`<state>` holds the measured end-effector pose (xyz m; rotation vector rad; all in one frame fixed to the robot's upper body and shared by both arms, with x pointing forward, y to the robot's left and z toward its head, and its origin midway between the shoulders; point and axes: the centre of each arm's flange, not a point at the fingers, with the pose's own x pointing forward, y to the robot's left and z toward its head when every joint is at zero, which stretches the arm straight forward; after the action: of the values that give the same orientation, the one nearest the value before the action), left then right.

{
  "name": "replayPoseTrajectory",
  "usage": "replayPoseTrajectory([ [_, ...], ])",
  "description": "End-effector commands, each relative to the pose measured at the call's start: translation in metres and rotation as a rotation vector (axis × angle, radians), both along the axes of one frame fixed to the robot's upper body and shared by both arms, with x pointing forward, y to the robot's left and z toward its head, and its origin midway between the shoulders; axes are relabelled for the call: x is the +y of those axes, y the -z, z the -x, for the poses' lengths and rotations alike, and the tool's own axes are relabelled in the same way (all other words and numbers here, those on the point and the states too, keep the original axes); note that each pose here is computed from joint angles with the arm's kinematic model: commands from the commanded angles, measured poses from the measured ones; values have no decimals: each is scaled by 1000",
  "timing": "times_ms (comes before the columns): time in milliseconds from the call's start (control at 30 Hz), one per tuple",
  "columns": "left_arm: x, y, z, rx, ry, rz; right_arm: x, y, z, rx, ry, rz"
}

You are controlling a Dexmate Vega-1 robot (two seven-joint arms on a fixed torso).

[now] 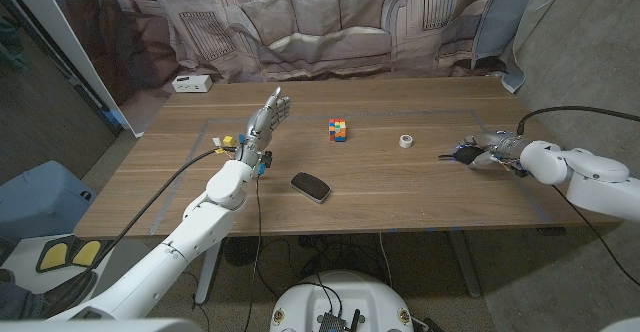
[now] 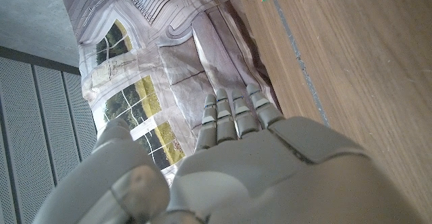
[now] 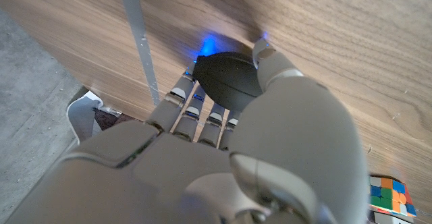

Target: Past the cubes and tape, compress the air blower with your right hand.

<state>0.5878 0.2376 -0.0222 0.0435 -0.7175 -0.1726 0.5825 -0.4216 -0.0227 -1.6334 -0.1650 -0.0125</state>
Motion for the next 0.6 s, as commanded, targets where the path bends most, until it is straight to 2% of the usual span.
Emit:
replayPoseTrajectory([
  [33,1,1,-3,8,3,3,2,7,-6,-22,-10,-12],
  [600,-2,-3,-9,14,16,-6,2,6,-4,-81,-24,-31],
])
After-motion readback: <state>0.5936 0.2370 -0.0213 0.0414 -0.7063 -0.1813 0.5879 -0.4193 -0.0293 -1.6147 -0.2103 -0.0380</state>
